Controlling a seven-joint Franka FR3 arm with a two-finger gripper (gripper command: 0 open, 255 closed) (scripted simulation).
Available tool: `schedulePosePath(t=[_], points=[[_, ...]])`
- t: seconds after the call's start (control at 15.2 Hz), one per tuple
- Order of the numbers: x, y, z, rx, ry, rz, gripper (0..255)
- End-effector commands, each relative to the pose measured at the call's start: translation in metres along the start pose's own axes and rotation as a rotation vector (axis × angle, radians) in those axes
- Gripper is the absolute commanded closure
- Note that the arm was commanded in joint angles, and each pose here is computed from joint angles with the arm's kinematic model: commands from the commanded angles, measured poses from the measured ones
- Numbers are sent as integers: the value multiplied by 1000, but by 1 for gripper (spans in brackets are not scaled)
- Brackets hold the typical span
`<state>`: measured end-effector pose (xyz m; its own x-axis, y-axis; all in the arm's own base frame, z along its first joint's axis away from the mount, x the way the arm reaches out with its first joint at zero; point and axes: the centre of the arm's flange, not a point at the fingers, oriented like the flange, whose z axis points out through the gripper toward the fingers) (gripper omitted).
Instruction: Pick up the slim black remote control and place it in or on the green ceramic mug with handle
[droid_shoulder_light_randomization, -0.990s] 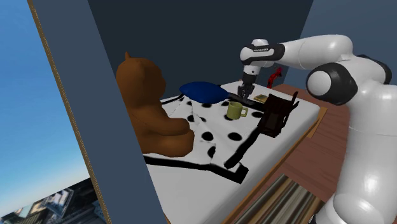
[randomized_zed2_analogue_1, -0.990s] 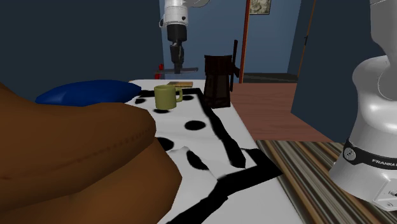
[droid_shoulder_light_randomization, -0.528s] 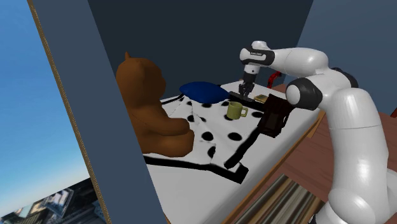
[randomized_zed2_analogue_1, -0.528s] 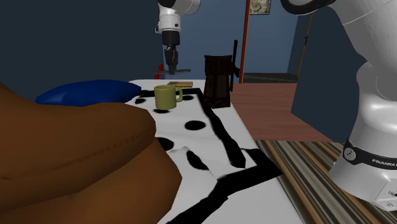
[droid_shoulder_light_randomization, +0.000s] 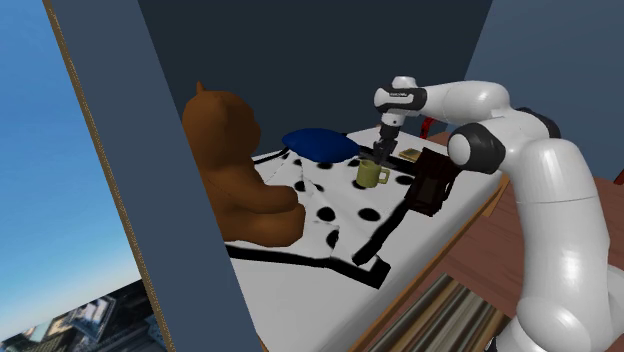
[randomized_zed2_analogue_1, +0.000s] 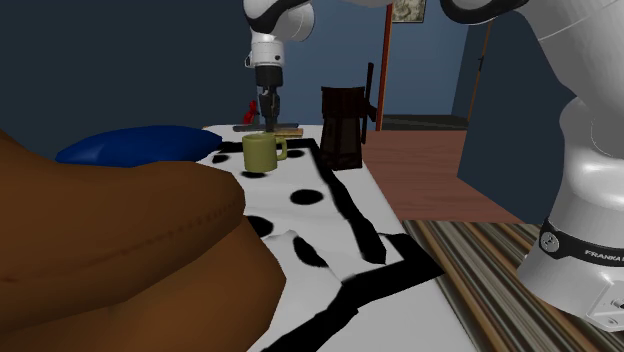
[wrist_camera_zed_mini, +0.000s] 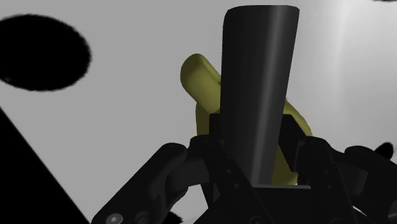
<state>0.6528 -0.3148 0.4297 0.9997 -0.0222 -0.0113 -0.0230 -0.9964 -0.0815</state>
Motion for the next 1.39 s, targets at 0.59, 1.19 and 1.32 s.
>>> schedulePosePath(t=[0.59,1.19,1.32], points=[[1,1,12,0,1,0,0],[1,1,-38,0,1,0,0],[1,1,-38,0,1,0,0]])
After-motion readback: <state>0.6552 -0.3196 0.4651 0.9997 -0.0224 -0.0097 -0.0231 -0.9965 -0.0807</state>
